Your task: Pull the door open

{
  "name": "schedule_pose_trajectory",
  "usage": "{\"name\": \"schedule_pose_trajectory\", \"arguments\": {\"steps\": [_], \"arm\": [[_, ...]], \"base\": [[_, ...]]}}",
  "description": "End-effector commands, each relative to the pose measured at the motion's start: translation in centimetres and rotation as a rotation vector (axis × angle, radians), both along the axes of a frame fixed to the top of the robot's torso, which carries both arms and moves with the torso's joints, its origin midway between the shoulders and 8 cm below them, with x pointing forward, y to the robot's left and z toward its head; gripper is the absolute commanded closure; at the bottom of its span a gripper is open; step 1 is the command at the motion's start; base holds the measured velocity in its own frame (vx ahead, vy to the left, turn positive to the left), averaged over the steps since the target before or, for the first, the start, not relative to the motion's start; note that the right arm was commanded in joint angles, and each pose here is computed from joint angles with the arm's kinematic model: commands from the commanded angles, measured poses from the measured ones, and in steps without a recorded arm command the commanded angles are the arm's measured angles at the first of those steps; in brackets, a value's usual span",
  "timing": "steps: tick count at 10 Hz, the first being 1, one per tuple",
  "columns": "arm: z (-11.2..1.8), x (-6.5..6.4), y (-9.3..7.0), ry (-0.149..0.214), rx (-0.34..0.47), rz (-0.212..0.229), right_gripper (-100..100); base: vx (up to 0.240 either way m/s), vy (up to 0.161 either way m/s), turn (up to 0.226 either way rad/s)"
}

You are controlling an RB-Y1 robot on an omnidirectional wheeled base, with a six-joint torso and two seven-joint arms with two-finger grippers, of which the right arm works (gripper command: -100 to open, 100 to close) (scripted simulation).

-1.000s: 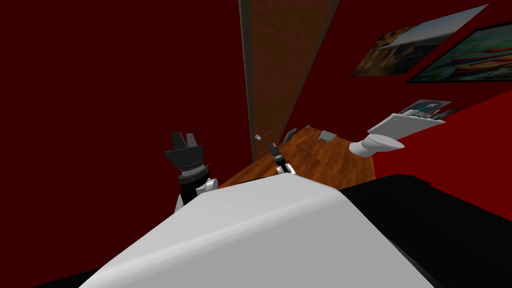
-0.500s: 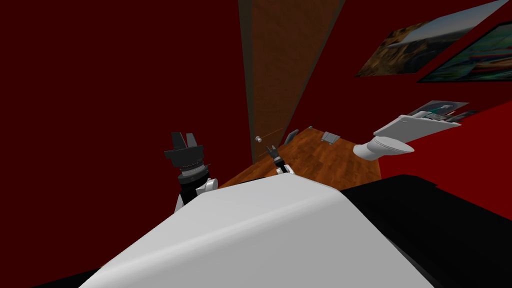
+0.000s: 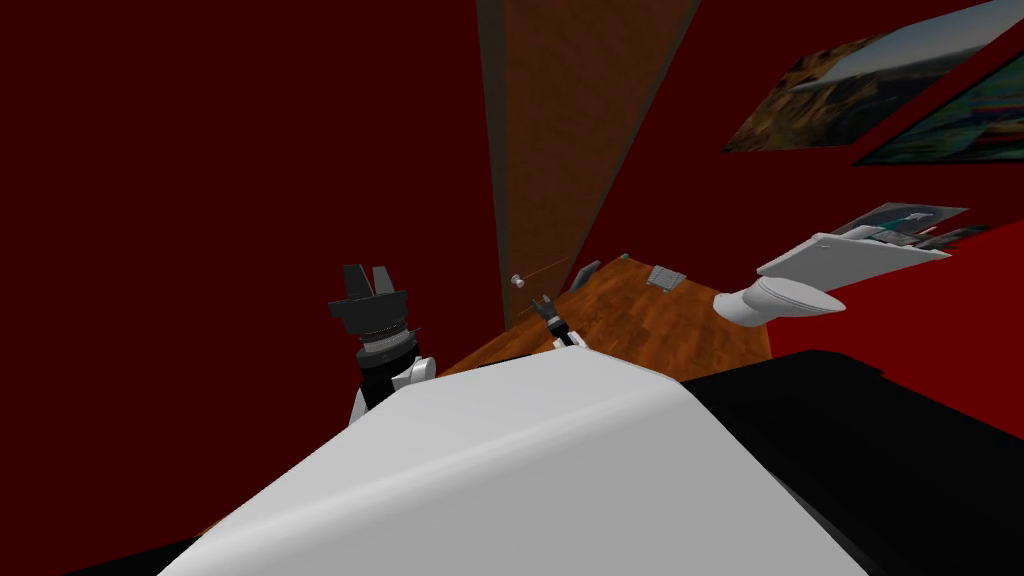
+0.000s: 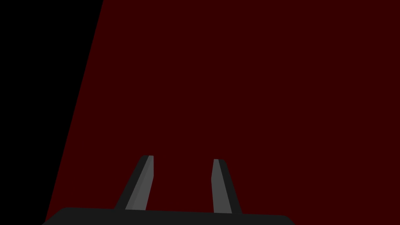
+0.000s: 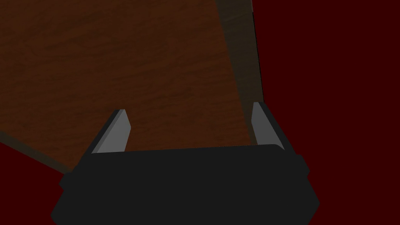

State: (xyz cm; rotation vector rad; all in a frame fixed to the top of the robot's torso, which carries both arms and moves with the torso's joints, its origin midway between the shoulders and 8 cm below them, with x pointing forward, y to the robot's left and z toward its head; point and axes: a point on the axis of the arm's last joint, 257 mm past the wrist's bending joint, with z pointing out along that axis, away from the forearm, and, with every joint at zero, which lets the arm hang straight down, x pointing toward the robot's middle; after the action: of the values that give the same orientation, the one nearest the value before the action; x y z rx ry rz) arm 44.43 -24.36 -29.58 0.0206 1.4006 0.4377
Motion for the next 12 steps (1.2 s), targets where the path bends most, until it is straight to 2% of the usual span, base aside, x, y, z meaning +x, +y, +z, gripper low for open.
{"name": "schedule_pose_trajectory", "arguments": {"steps": [1,2,3,8,12], "arm": [[-0.9,0.0,0.2,0.010,-0.022,0.002,-100],[-1.6,-0.1,0.3,0.015,-0.052,0.007,-100],[-1.8,-0.1,0.3,0.019,-0.052,0.007,-100],[-5.7,-1.0,0.9,0.058,-0.185,0.034,-100],[-7.9,-1.6,1.2,0.078,-0.260,0.055,-100]], "base": [[0.048,-0.034,0.018],[0.056,-0.029,0.021],[0.046,-0.023,0.017],[0.073,-0.038,0.038],[0.066,-0.041,0.026]]}}
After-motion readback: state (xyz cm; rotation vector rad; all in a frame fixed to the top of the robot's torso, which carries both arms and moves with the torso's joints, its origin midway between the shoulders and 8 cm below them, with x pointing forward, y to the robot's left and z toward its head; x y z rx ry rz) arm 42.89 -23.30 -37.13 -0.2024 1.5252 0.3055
